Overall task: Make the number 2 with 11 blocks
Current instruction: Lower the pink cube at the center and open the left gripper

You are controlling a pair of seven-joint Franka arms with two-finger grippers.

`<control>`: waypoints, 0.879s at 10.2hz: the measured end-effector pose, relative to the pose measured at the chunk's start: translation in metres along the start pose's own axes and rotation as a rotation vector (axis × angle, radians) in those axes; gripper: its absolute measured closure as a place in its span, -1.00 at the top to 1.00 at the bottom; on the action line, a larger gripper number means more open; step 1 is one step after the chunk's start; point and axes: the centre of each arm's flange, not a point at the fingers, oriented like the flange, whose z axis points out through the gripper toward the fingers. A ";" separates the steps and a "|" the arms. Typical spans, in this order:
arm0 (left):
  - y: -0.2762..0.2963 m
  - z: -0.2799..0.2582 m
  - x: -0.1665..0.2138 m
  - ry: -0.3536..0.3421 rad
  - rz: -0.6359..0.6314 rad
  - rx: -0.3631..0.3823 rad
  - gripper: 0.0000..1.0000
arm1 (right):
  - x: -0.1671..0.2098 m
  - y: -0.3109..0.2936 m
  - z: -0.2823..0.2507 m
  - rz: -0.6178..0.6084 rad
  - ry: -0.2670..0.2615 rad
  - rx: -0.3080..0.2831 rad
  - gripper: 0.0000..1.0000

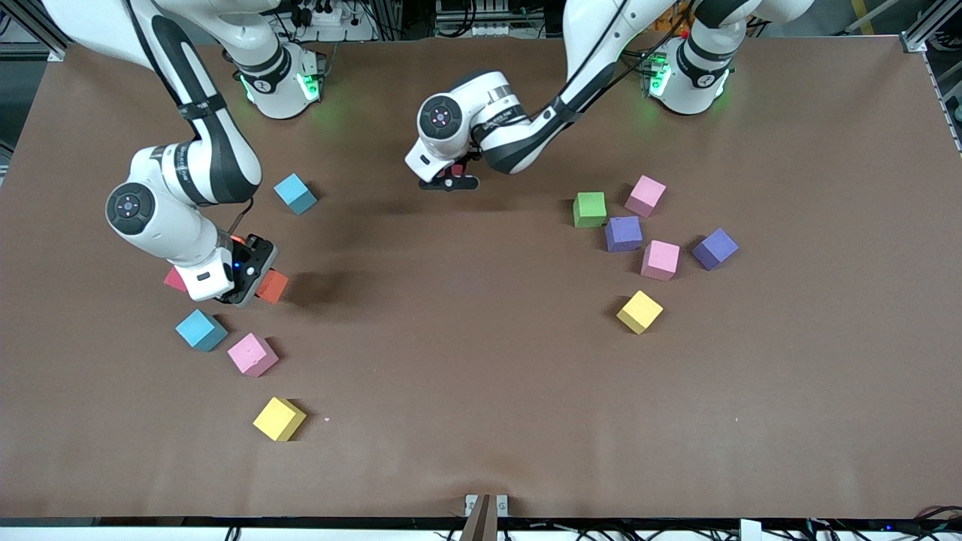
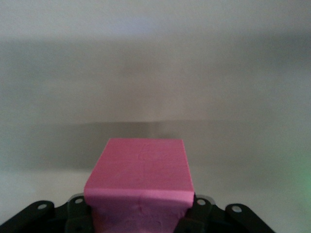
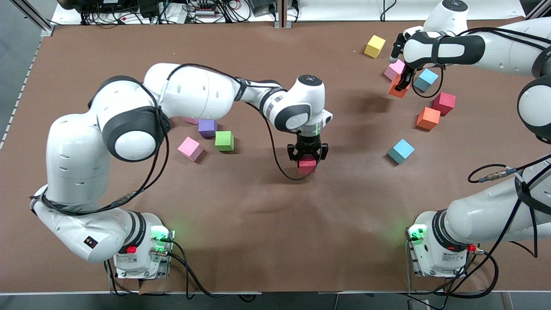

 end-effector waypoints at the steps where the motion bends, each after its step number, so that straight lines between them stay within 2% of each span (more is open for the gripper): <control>1: 0.004 0.004 0.001 -0.001 0.003 -0.002 0.22 | 0.000 0.000 0.000 0.000 0.000 0.000 0.11; 3: 0.006 0.015 0.009 0.018 0.003 0.018 0.22 | 0.000 0.000 0.000 0.000 0.000 0.000 0.11; 6: 0.004 0.037 0.013 0.091 0.054 0.096 0.22 | 0.000 0.000 0.000 0.000 0.000 0.000 0.11; 9: 0.004 0.041 0.014 0.115 0.101 0.116 0.24 | 0.000 0.000 0.000 0.000 -0.002 0.003 0.11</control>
